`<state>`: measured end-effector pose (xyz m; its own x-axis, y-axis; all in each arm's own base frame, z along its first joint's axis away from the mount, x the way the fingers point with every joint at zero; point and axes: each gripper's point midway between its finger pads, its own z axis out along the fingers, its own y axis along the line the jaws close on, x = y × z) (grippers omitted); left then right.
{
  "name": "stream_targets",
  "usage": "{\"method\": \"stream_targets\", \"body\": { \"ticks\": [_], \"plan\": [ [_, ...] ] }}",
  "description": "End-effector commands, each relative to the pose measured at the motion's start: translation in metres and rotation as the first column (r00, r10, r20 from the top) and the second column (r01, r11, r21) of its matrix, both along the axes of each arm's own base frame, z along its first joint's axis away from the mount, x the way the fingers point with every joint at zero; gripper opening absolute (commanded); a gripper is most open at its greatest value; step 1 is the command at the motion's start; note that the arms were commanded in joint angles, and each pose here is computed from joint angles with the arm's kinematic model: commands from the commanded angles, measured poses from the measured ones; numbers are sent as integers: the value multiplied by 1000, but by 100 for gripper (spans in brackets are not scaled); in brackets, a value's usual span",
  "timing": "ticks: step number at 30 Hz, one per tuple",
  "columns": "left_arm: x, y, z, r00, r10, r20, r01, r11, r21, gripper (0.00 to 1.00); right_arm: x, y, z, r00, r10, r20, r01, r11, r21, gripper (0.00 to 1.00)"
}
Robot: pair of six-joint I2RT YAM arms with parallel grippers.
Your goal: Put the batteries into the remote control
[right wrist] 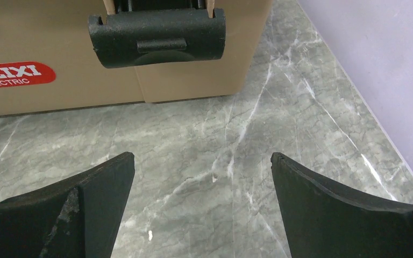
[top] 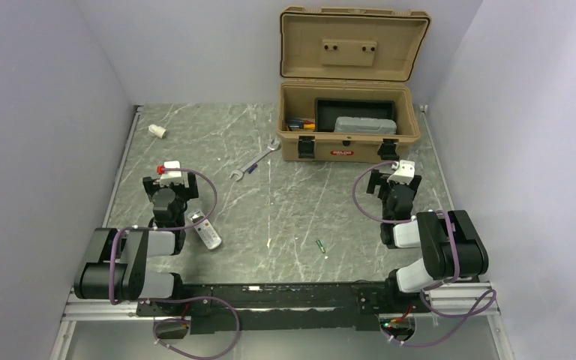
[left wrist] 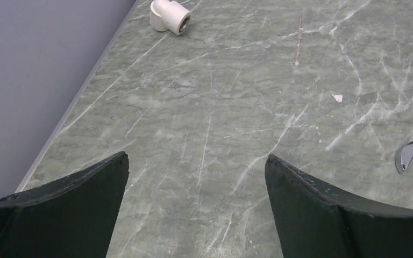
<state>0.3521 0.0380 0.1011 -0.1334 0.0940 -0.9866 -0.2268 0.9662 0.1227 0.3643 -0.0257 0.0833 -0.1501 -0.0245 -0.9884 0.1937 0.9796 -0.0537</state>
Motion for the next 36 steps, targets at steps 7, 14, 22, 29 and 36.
{"method": "stream_targets", "body": {
  "ticks": [7,14,22,29,36],
  "plan": [
    [9,-2,22,997,-16,76,16,1000,2,99,7,1,14,999,5,54,-6,1000,18,100],
    [7,-2,23,996,-14,87,14,1000,5,99,8,-1,14,998,-5,55,3,999,42,100],
    [1,-6,42,993,-39,110,37,999,15,99,-12,-10,59,995,-91,47,85,989,119,100],
    [-2,-5,71,996,74,48,-64,982,-180,99,-40,-21,97,968,-239,80,202,925,322,100],
    [-23,-31,89,982,48,-184,-126,890,-439,99,-51,-23,99,952,-304,-43,296,867,401,100]
  ]
}}
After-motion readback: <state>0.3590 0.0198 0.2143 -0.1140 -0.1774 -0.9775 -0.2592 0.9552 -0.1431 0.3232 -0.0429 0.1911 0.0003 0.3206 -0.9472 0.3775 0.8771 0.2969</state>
